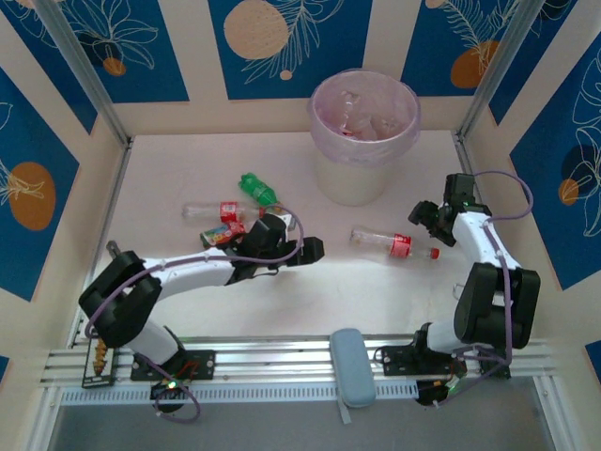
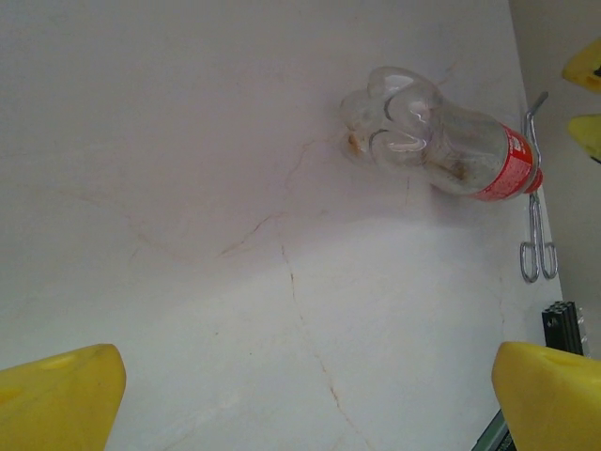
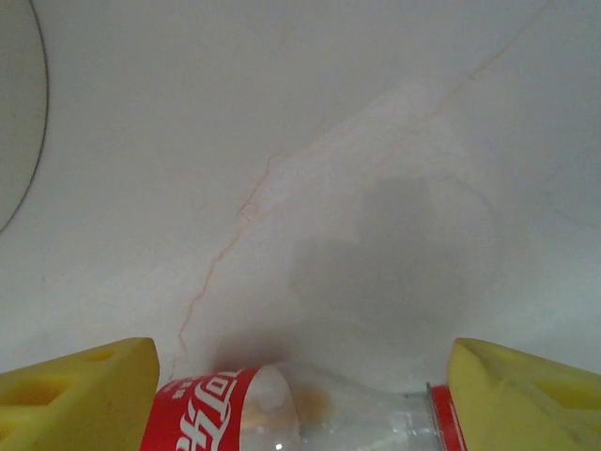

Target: Put the plastic bottles in the bin

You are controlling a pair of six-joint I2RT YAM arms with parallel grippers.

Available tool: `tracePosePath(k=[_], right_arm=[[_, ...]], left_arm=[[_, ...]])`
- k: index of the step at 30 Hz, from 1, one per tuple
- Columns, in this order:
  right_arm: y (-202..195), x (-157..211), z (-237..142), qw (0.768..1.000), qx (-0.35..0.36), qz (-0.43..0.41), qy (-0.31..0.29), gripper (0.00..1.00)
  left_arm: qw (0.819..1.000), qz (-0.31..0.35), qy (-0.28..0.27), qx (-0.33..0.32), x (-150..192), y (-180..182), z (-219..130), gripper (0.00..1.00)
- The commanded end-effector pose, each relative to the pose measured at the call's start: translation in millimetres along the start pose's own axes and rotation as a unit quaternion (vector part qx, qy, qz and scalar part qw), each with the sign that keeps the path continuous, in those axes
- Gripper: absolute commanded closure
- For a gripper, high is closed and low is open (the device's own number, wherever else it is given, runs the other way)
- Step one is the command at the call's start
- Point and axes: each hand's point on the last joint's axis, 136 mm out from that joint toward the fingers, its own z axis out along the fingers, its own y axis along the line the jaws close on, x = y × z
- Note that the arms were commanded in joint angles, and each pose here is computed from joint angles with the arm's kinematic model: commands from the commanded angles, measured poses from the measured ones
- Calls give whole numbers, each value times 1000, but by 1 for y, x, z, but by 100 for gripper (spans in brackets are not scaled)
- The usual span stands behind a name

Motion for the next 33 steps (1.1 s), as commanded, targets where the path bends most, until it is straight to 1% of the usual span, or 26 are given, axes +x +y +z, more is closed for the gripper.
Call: tracePosePath(k=[1,4,10,18,23,29,31,33], right_arm=[[9,5,13,1000,-24,-4,15,19],[16,15,18,999,-30,-17,32,21],[29,44,23,996,-25,-45,66,22],[48,84,13,992,-36,-53,107,21],[67,111,-1,988,-55,-59,128,21],[102,150,-22,973,-133,-52,179,21],[101,151,-31,972,-140,-54,180,20],[91,141,-38,977,-125,-59,163,21]], left_arm=[[1000,-9,-6,22,-1,-10,5,0],[999,-15,-1,36,2,-12,10,0],[999,-31,7,43,8,-8,19,0],[998,-40,9,47,11,-7,24,0],[997,-49,7,53,12,-6,27,0],[996,-62,8,67,12,-9,32,0],[995,-68,8,72,12,-10,34,0],[994,-72,9,78,12,-12,37,0]])
